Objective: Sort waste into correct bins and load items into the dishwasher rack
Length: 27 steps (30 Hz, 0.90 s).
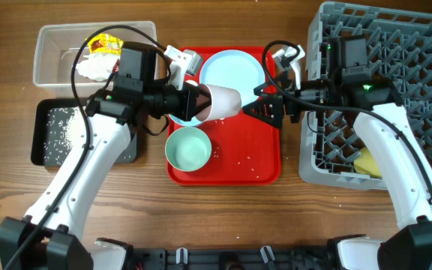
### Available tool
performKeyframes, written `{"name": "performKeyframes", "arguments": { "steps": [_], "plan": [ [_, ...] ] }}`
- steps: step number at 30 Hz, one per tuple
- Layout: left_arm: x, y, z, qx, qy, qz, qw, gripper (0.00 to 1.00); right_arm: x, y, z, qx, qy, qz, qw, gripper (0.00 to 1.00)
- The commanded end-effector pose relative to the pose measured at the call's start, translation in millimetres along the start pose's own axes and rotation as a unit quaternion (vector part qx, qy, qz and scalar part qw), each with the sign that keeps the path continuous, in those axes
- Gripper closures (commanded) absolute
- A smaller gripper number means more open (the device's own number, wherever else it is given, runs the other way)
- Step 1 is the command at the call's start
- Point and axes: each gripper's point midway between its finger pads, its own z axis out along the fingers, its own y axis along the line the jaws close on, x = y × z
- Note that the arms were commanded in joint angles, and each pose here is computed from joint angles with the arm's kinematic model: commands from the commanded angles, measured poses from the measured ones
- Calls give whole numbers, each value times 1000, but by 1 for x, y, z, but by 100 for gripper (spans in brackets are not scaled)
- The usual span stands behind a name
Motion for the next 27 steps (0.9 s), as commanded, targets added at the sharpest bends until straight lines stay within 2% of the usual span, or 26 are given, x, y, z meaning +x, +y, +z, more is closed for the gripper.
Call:
{"name": "performKeyframes", "arguments": {
  "steps": [1,4,6,9,16,19,22,27],
  "plan": [
    [0,2,1,-11,-2,2,1000,96,-7,11,-4,-14,-10,-5,1000,3],
    [-7,-21,0,54,-13,19,998,96,-9,23,-2,-44,-15,-13,999,3],
    [-15,-47,-6,128,-26,45,990,96,-9,27,1,-51,-13,-21,998,3],
    [-14,-63,-11,176,-24,54,983,96,-16,45,3,-98,-25,-44,994,3],
    [-16,-77,-17,218,-27,70,973,96,-20,56,4,-128,-32,-59,990,8],
    [-21,-80,-18,224,-35,77,971,96,-17,62,9,-136,-25,-63,988,17],
    [-21,-80,-18,224,-36,78,971,96,-17,66,13,-142,-23,-70,987,20],
    [-21,-80,-18,224,-36,78,971,96,-19,71,12,-156,-28,-79,984,42]
  ]
}}
